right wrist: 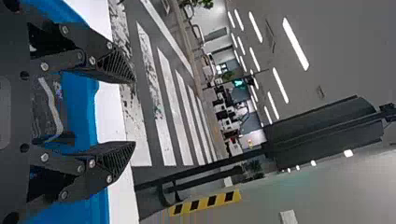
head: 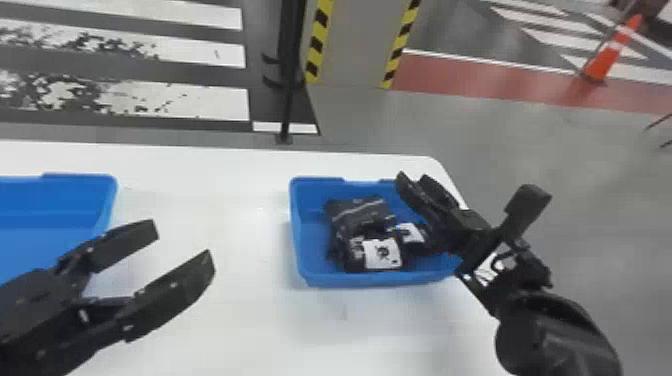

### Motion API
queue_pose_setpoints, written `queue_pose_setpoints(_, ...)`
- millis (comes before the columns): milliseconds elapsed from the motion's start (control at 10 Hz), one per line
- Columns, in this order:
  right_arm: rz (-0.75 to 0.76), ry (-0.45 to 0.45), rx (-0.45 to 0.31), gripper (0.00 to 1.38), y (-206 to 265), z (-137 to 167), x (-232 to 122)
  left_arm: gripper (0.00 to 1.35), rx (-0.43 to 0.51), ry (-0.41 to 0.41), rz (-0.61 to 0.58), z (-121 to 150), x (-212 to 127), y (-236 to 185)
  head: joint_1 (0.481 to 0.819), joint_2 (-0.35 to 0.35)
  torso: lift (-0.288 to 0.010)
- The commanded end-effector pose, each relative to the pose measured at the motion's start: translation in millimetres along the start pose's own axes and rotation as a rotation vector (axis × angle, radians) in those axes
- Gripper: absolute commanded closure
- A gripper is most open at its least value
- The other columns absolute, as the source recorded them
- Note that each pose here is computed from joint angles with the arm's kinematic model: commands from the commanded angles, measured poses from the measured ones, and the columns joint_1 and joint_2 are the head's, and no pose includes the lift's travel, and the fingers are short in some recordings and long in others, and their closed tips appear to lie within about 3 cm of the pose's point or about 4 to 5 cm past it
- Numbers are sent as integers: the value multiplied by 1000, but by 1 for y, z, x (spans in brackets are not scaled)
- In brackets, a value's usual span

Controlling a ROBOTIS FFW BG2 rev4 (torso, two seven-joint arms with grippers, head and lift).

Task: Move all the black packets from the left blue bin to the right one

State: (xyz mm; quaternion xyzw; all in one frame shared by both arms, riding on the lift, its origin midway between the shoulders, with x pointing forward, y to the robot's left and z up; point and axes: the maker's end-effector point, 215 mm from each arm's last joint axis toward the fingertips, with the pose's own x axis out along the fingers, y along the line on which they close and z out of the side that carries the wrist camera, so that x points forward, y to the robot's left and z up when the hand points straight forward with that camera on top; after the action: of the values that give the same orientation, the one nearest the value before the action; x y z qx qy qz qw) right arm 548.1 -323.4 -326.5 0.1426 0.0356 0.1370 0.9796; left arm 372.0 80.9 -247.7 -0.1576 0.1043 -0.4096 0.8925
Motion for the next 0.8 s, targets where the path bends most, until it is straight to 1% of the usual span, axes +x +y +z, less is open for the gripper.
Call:
queue_pose_setpoints(0, -23, -35, -74, 107, 10, 10, -31, 150, 31, -27, 74, 5, -22, 18, 695, -289, -185)
queue_pose_setpoints(100, -36, -65, -126, 119, 28, 16, -58, 151, 62, -53, 114, 12, -35, 26, 695, -280, -185)
queue_pose_setpoints(200, -71, -70, -172, 117, 47, 20, -87, 150, 96, -91, 160, 21, -50, 35, 695, -260, -185)
queue_pose_setpoints(300, -86, -81, -210, 119, 63, 26, -111, 150, 136, -91, 237, 20, -70, 53, 695, -249, -185)
queue_pose_setpoints(400, -87, -74, -215, 119, 76, 22, -128, 150, 178, -90, 321, 22, -94, 67, 695, -220, -185)
queue_pose_setpoints(500, -88, -64, -234, 119, 86, 23, -145, 151, 198, -88, 392, 21, -114, 78, 695, -178, -185)
queue_pose_setpoints(600, -110, -59, -248, 119, 93, 25, -166, 151, 245, -80, 456, 25, -130, 83, 695, -130, -185)
queue_pose_setpoints(700, -108, -48, -238, 119, 102, 19, -177, 151, 261, -90, 498, 28, -141, 81, 695, -113, -185)
